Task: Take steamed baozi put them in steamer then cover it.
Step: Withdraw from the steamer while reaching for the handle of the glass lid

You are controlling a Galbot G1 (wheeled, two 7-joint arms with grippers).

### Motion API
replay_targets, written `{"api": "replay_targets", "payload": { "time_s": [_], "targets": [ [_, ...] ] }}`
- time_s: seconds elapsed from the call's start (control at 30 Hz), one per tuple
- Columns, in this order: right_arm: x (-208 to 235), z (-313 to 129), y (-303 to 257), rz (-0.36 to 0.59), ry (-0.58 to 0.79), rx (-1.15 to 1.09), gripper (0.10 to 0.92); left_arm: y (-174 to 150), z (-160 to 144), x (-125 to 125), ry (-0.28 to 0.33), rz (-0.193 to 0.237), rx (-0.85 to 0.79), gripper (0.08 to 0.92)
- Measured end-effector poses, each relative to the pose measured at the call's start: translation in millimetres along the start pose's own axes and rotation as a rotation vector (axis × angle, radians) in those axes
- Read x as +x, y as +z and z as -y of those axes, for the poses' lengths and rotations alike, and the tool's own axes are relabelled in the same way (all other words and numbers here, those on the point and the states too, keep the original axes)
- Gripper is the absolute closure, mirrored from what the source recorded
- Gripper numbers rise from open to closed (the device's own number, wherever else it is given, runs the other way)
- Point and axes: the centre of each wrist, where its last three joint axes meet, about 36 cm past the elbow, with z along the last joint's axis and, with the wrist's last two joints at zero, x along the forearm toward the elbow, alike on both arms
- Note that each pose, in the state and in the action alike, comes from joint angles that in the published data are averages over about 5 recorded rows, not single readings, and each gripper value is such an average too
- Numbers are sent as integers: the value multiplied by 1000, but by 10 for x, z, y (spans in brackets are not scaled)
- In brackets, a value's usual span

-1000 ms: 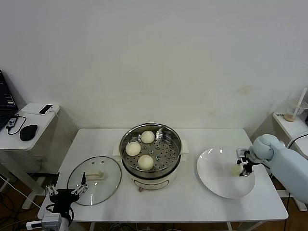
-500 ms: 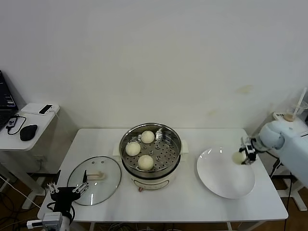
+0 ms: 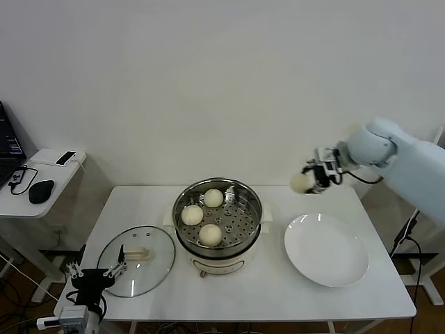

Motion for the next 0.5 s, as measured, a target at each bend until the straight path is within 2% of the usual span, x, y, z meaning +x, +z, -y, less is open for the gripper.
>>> {"api": "replay_targets", "payload": {
  "time_s": [0.2, 0.5],
  "targets": [
    [-164, 82, -545, 63, -33, 1, 420, 20, -21, 5, -8, -6, -3, 177],
    [-697, 54, -1052, 73, -114, -38, 420, -7, -44, 11, -20, 1, -3, 177]
  ]
}}
